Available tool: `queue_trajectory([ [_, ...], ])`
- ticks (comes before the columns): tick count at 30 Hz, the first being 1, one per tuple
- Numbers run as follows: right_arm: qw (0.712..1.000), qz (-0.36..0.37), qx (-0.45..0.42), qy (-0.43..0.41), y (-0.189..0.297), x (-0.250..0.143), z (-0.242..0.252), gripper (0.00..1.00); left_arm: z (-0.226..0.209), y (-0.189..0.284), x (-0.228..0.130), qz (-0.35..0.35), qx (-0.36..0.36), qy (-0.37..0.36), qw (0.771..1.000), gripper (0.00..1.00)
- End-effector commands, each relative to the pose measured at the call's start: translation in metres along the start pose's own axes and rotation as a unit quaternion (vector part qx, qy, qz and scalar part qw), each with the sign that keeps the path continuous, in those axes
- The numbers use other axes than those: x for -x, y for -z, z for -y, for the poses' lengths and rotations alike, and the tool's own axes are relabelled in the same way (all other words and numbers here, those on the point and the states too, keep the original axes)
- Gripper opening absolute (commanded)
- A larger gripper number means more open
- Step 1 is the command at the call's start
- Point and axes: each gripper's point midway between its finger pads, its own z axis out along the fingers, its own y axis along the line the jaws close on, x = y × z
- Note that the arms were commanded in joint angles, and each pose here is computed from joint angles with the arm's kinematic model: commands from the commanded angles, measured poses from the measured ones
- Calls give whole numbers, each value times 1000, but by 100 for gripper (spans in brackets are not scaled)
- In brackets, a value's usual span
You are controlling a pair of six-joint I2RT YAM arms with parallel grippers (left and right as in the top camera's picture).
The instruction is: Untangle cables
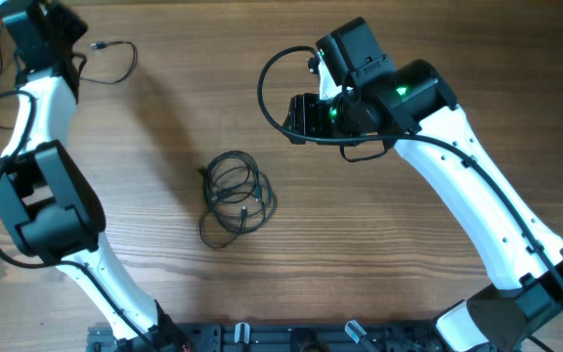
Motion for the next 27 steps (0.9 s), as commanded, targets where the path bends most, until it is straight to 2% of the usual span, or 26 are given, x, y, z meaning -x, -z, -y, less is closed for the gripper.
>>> queue_trajectory([
  [1, 1000, -8, -5, -5, -7, -2, 2, 64, -70, -2, -20, -22, 130, 13, 991, 68],
  [4, 1000, -14, 4, -4, -7, -5, -1, 64, -113, 7, -26, -50, 184, 13, 981, 75],
  [6, 1000, -15, 6, -4, -7, -5, -2, 64, -136, 15, -32, -72, 208, 21, 975, 75],
  [9, 1000, -11, 9, -3, -7, -3, -3, 64, -157, 18, -58, -129, 209, 38, 969, 77],
  [12, 1000, -19, 16, -4, -7, -6, -5, 64, -181, 17, -82, -161, 231, 53, 958, 77],
  [14, 1000, -19, 15, -4, -7, -6, -5, 64, -189, 14, -95, -175, 235, 57, 954, 73],
  [15, 1000, -17, 16, -3, -7, -5, -6, 64, -190, 12, -101, -182, 231, 59, 954, 64],
  [19, 1000, -14, 18, -2, -7, -4, -7, 64, -190, 3, -104, -176, 218, 62, 958, 46],
  [25, 1000, -14, 18, -2, -7, -4, -7, 64, -228, -5, -130, -190, 240, 68, 950, 5],
  [27, 1000, -14, 18, -2, -7, -4, -7, 64, -241, -6, -128, -184, 245, 74, 949, 4],
])
